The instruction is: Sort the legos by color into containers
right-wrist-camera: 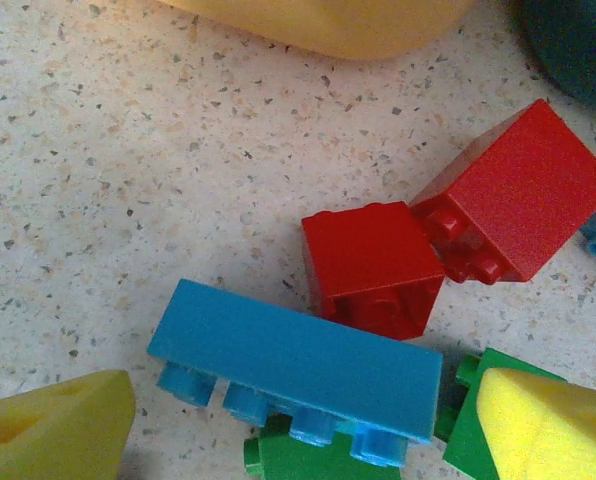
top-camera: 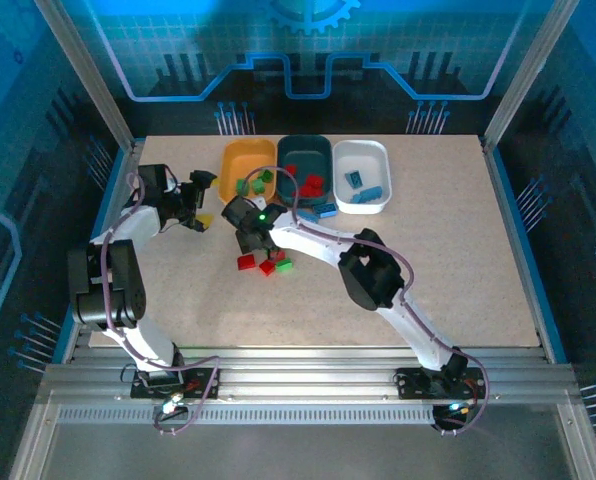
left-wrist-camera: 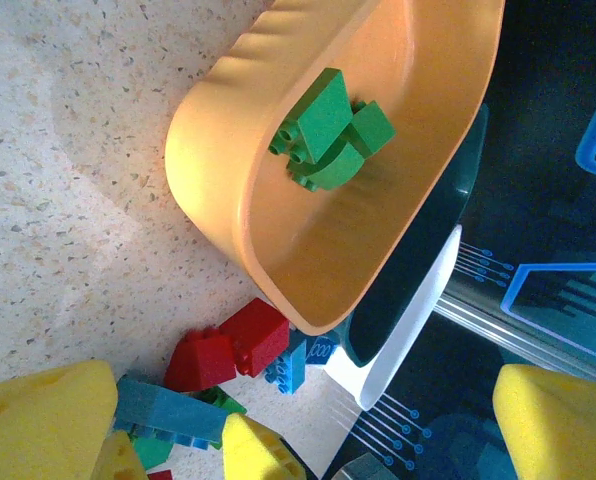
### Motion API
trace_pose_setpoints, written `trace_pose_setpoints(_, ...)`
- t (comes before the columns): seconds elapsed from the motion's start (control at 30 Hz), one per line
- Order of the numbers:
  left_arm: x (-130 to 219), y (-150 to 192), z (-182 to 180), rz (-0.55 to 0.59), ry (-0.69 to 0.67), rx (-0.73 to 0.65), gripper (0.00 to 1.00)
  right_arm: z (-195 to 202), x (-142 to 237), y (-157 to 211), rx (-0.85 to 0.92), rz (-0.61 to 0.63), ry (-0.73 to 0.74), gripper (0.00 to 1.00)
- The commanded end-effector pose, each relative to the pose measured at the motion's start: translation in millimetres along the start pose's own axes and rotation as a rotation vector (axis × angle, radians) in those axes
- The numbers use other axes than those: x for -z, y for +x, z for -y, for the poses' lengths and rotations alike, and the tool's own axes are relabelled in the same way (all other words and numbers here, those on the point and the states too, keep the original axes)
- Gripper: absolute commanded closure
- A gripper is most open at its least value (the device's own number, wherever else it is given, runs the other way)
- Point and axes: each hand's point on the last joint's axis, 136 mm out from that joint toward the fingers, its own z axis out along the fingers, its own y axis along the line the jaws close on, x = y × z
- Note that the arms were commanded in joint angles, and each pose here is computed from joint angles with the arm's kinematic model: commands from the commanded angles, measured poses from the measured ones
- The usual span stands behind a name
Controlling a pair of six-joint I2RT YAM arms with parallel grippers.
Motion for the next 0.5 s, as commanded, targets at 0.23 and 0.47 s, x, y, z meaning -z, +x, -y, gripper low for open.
trace_pose_setpoints(0.23,-3.7,1.4,-8.8,-0.013,-0.024,0.004,0.02,-2.4,-3.7,3.1,-0.039,0.038,0.126,0.12)
trace_pose_setpoints(0.47,-3.2,1.4,-8.9,-0.012,-0.023,0.006,0.02,-0.5,-12.3,8.2,-0.037,0.039,0.154,0.24)
